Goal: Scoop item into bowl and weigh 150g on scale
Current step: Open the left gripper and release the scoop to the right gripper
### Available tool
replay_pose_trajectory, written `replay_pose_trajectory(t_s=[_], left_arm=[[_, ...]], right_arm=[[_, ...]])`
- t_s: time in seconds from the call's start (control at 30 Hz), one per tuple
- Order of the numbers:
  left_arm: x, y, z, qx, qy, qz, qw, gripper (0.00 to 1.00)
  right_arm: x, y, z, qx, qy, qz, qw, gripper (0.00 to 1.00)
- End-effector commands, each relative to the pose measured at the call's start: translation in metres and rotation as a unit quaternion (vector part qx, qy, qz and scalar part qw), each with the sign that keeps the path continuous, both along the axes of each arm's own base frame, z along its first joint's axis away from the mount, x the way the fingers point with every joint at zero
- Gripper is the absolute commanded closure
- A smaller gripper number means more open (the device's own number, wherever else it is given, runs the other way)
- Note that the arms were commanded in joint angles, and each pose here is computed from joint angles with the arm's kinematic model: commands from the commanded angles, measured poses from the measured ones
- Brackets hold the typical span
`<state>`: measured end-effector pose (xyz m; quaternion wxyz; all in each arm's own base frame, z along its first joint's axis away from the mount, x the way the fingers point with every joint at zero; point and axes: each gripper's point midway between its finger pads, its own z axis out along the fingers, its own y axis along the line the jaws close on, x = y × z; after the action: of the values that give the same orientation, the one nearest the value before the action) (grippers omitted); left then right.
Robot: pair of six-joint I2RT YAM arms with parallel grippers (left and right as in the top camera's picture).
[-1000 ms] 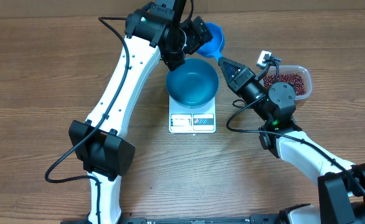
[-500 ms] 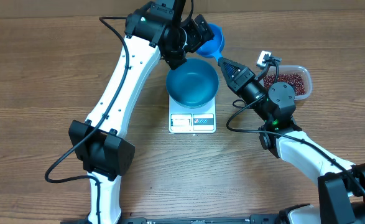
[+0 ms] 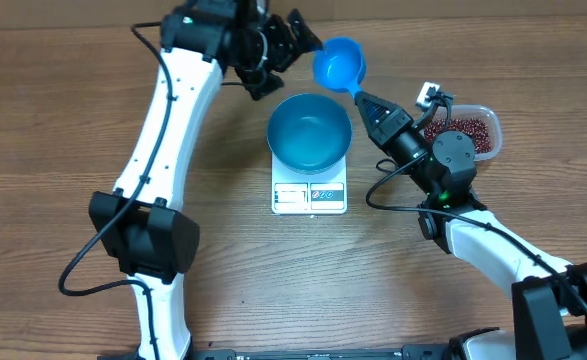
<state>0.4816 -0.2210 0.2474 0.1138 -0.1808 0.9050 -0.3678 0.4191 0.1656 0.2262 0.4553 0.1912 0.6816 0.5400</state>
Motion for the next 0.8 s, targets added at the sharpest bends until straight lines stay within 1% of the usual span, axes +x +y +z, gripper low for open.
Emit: replay_pose_trajectory(t_s=[0.0,0.1,0.13,0.23,0.3,0.37,0.4,0.47,0.5,0.6,0.63,0.67,0.73,0.77], left_arm=[[0.0,0.006,0.035,0.011,-0.099,-0.064,0.993,0.03],[-0.003,0.009,0.047,0.05,-0.18,-0.136,0.973,0.02],[-0.009,0.01,0.049,0.072,-0.211,-0.178,0.959,0.0],[-0.028,0.006,0.046,0.102,-0.252,-0.269,0.924,0.0],[-0.043,0.001,0.04,0.114,-0.265,-0.325,0.901,0.01],[-0.056,-0.004,0.034,0.121,-0.275,-0.371,0.879,0.05],[-0.064,-0.009,0.031,0.125,-0.281,-0.398,0.864,0.09],[-0.077,-0.017,0.027,0.129,-0.29,-0.44,0.84,0.11],[-0.084,-0.021,0.025,0.131,-0.295,-0.46,0.827,0.11],[-0.104,-0.034,0.021,0.131,-0.305,-0.514,0.791,0.02],[-0.11,-0.038,0.02,0.13,-0.309,-0.529,0.78,0.01],[-0.116,-0.042,0.019,0.129,-0.312,-0.544,0.769,0.02],[-0.128,-0.05,0.017,0.125,-0.315,-0.567,0.751,0.11],[-0.132,-0.054,0.016,0.123,-0.314,-0.574,0.746,0.13]], right_arm=[[0.009,-0.02,0.009,-0.001,-0.014,-0.029,0.999,0.96],[0.014,-0.036,0.009,-0.001,-0.015,-0.048,0.999,0.96],[0.016,-0.044,0.009,-0.001,-0.015,-0.057,0.998,0.96],[0.019,-0.056,0.009,-0.001,-0.015,-0.071,0.997,0.96],[0.021,-0.061,0.009,-0.001,-0.015,-0.077,0.997,0.96],[0.021,-0.063,0.009,-0.001,-0.015,-0.079,0.997,0.96],[0.021,-0.063,0.009,-0.001,-0.015,-0.079,0.997,0.96],[0.021,-0.063,0.009,-0.001,-0.015,-0.079,0.997,0.96],[0.021,-0.063,0.009,-0.001,-0.015,-0.079,0.997,0.96],[0.021,-0.063,0.009,-0.001,-0.015,-0.079,0.997,0.96],[0.021,-0.063,0.009,-0.001,-0.015,-0.079,0.997,0.96],[0.021,-0.063,0.009,-0.001,-0.015,-0.079,0.997,0.96],[0.021,-0.063,0.009,-0.001,-0.015,-0.079,0.997,0.96],[0.021,-0.063,0.009,-0.001,-0.015,-0.079,0.997,0.96]])
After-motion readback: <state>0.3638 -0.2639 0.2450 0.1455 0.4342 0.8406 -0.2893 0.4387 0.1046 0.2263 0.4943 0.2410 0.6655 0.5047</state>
